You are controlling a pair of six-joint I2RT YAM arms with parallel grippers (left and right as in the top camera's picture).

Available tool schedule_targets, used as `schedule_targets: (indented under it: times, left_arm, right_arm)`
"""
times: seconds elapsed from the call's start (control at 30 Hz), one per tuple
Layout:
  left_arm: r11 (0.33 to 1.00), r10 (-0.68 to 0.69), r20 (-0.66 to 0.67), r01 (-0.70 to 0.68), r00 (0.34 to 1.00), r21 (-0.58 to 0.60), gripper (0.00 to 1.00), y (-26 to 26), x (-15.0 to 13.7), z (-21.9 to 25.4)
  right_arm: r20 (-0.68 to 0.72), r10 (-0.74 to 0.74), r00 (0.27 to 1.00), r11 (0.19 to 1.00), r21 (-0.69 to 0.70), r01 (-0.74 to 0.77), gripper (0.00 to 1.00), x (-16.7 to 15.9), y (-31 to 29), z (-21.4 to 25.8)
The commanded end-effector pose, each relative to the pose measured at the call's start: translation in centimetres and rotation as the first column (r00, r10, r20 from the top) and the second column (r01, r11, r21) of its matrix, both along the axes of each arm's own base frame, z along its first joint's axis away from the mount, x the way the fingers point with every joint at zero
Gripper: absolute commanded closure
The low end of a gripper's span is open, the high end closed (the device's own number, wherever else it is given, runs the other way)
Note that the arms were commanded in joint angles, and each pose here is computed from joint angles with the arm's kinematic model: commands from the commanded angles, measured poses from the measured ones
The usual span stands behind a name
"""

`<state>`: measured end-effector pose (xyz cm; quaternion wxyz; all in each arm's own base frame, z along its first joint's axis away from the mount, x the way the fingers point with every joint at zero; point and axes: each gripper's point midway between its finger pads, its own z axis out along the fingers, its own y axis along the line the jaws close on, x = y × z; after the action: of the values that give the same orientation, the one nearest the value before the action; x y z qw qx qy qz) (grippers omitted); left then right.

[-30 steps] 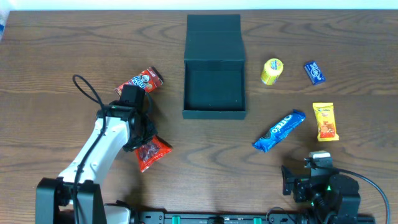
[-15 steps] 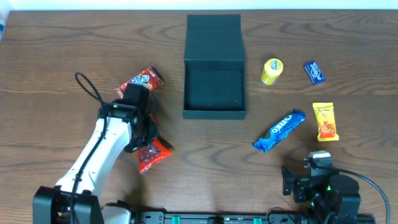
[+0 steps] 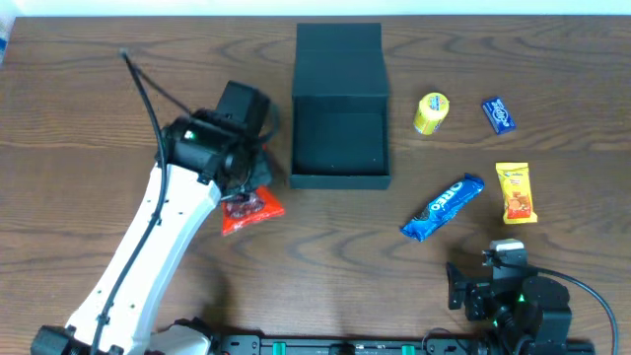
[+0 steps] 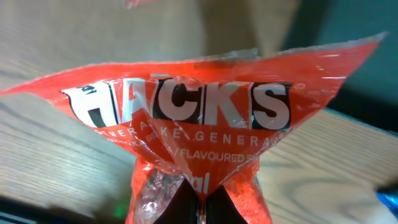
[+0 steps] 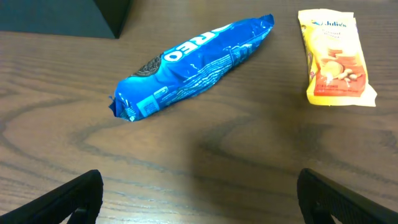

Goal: Pack container
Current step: 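Lift the red Hacks bag with the left gripper toward the black box, then lower the Hacks bag into the box and open the left gripper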

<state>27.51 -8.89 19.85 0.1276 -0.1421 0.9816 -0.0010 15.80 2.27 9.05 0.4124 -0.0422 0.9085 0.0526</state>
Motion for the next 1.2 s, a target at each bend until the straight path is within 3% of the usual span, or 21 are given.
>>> schedule_targets:
  times: [0.0, 0.33, 0.7, 1.17]
  left_arm:
    - [0.995, -0.09, 0.044, 0.088, 0.995, 0.04, 0.94, -1.6, 1.5, 2.7]
    - [0.954, -0.296, 0.025, 0.294, 0.955, 0.056, 0.94, -9.4, 6.4, 4.4]
    - [0.921, -0.384, 0.031, 0.385, 0.923, -0.065, 0.95, -16.7, 11.9, 0.9]
    - [0.893, -0.423, 0.029, 0.422, 0.906, -0.155, 0.95, -21.2, 14.1, -4.0]
  right_arm:
    - [-0.002, 0.007, 1.0, 1.0, -0.003, -0.007, 0.01, -0.1, 0.0, -0.2]
    - [-0.002, 0.007, 1.0, 1.0, -0.003, -0.007, 0.01, -0.1, 0.0, -0.2]
    - [-0.002, 0.007, 1.0, 1.0, -0.003, -0.007, 0.01, -0.1, 0.0, -0.2]
    - [-0.002, 0.007, 1.0, 1.0, -0.003, -0.007, 0.01, -0.1, 0.0, -0.2]
